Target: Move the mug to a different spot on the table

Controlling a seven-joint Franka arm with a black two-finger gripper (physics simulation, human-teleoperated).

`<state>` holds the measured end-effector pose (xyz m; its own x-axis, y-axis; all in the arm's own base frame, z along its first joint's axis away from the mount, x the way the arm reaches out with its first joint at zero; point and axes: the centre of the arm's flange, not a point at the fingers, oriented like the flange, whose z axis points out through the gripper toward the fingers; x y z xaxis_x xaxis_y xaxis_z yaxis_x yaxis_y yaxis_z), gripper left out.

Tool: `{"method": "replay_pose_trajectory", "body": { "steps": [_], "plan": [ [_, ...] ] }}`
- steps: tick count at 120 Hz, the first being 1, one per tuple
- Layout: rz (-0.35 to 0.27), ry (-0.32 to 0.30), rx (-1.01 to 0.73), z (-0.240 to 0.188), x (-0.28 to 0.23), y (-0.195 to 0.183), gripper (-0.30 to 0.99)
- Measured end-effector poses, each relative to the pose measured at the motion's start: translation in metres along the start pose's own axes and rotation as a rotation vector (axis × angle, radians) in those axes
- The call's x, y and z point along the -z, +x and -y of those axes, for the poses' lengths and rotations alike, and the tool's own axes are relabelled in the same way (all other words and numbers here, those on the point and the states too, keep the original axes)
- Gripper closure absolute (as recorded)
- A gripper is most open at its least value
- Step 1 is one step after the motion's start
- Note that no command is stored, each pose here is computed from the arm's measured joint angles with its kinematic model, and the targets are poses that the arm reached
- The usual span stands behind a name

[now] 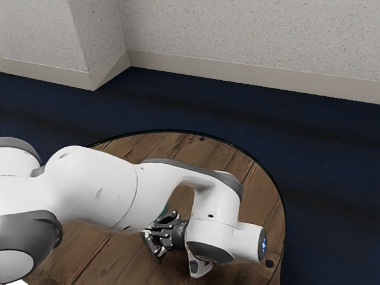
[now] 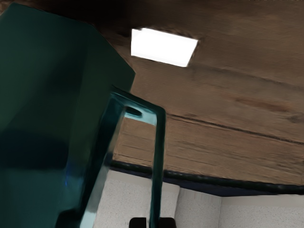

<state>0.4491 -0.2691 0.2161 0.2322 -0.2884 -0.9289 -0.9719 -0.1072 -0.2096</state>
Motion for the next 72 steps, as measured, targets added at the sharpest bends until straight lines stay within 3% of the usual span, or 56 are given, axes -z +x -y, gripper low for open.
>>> {"method": "replay_pose_trajectory", "body": {
  "steps": [19,41,72],
  "plan": [
    [-0.023,-0.029,0.046,0.017,-0.006,-0.03,0.78],
    [-0.002,-0.086,0.114,0.053,-0.044,-0.05,0.79],
    [-0.016,-0.039,0.136,0.081,-0.071,-0.053,0.79]
  ]
}}
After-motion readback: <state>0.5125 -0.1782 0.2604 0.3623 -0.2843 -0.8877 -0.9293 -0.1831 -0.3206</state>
